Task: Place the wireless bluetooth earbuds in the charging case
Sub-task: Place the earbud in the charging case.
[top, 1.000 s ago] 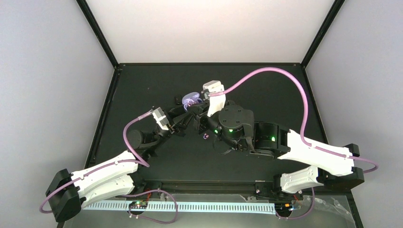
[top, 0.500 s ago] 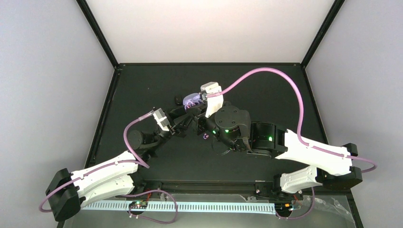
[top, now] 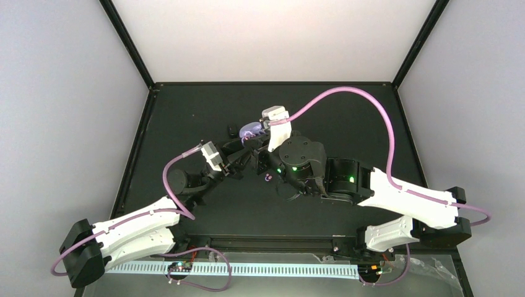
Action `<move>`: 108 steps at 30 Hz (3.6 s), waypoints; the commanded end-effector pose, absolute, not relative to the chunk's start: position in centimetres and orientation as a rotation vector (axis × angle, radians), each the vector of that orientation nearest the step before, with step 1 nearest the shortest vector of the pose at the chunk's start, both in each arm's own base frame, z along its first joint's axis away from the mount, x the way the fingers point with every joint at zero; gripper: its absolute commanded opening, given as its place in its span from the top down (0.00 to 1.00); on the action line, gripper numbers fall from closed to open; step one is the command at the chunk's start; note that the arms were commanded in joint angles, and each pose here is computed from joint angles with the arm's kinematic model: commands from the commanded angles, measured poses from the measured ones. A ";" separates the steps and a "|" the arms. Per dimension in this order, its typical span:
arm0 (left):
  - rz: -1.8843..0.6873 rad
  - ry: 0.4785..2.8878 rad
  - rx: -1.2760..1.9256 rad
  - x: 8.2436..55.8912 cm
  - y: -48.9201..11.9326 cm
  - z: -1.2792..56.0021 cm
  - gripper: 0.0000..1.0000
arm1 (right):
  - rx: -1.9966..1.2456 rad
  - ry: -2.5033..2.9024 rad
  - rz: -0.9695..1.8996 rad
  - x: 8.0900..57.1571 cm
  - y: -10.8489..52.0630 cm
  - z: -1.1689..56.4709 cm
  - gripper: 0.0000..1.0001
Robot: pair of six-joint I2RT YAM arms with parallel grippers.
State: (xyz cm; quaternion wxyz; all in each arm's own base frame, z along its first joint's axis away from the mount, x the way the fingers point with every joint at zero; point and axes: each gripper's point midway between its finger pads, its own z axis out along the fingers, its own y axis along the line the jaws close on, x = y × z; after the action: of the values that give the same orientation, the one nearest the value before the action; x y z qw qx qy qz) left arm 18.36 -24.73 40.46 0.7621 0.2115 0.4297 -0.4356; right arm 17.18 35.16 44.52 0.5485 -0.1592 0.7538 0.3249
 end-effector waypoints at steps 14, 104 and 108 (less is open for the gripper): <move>-0.944 0.886 0.438 17.9 -24.3 42.2 0.98 | -0.373 1.834 0.757 18.0 35.5 42.8 0.97; -0.953 0.929 0.444 18.3 -24.7 41.2 0.98 | -0.325 1.830 0.719 19.4 33.8 43.2 0.83; -0.949 0.931 0.444 18.3 -24.7 41.2 0.98 | -0.332 1.833 0.719 19.4 33.8 43.0 0.83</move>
State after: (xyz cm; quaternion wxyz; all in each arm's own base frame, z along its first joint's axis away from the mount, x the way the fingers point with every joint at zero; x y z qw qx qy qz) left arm 18.93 -24.99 39.63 0.7557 0.2086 0.4496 -0.4281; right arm 18.83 34.23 43.09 0.5370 -0.1422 0.7689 0.3165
